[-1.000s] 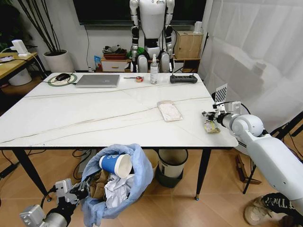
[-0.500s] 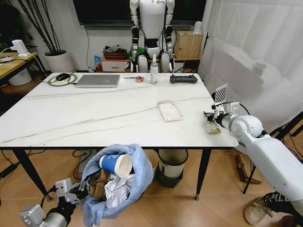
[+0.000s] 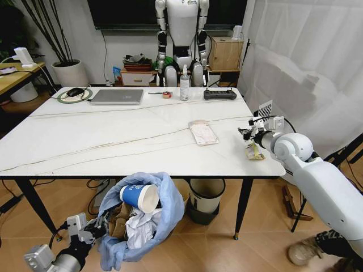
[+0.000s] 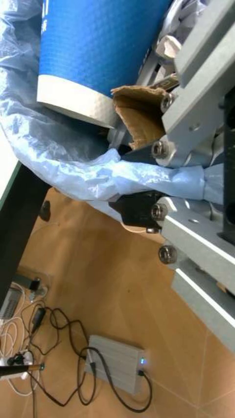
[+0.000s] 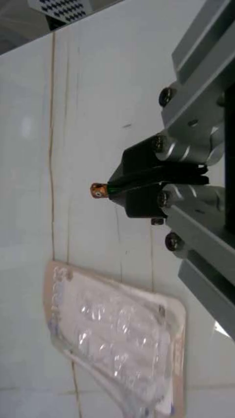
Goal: Pick up the trash bin and place the trash from the table into it.
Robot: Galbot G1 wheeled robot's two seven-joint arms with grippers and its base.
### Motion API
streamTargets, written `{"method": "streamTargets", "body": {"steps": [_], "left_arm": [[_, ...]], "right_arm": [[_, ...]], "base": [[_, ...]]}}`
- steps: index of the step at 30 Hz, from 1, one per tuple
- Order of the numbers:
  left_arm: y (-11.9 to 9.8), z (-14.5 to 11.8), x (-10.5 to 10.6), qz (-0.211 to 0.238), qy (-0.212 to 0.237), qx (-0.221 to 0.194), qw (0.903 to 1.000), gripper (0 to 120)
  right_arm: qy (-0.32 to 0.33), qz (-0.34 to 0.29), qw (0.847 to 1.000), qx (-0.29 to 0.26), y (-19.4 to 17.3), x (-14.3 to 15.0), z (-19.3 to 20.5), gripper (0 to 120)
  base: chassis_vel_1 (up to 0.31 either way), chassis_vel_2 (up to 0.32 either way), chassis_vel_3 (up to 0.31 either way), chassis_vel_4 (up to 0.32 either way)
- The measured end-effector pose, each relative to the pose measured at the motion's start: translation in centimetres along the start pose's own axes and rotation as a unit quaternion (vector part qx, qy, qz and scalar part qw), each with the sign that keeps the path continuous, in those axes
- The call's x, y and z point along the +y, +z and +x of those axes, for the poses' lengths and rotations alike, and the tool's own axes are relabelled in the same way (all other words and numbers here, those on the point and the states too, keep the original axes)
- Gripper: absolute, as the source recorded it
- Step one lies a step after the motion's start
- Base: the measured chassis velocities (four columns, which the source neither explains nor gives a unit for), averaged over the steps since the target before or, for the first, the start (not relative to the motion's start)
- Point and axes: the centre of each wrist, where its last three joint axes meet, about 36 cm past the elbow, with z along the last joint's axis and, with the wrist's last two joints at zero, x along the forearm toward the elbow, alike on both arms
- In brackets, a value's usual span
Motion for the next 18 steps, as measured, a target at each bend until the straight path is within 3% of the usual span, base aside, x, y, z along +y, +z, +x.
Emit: {"method": "streamTargets", "body": {"steps": [3, 9, 10, 14, 18], "left_arm": [[0.0, 0.0, -0.1, 0.001, 0.001, 0.0, 1.0, 1], [-0.4, 0.3, -0.2, 0.005, 0.002, 0.006, 1.0, 1], [-0.4, 0.3, -0.2, 0.005, 0.002, 0.006, 1.0, 1], [-0.5, 0.5, -0.4, 0.011, 0.0, 0.009, 0.9999, 1], [-0.5, 0.6, -0.4, 0.013, -0.001, 0.01, 0.9999, 1]], "right_arm": [[-0.023, -0.003, 1.0, -0.019, -0.8, 1.1, 1.1, 0], [-0.154, -0.015, 0.984, -0.093, -2.8, 7.7, 6.8, 0], [-0.154, -0.015, 0.984, -0.093, -2.8, 7.7, 6.8, 0], [-0.254, -0.029, 0.959, -0.121, -2.0, 13.1, 10.0, 0], [-0.311, -0.043, 0.942, -0.121, -0.6, 15.7, 11.4, 0]], "base": [[0.0, 0.0, 0.0, 0.0], [0.0, 0.0, 0.0, 0.0], [0.0, 0.0, 0.0, 0.0], [0.0, 0.0, 0.0, 0.0], [0.0, 0.0, 0.0, 0.0]]}}
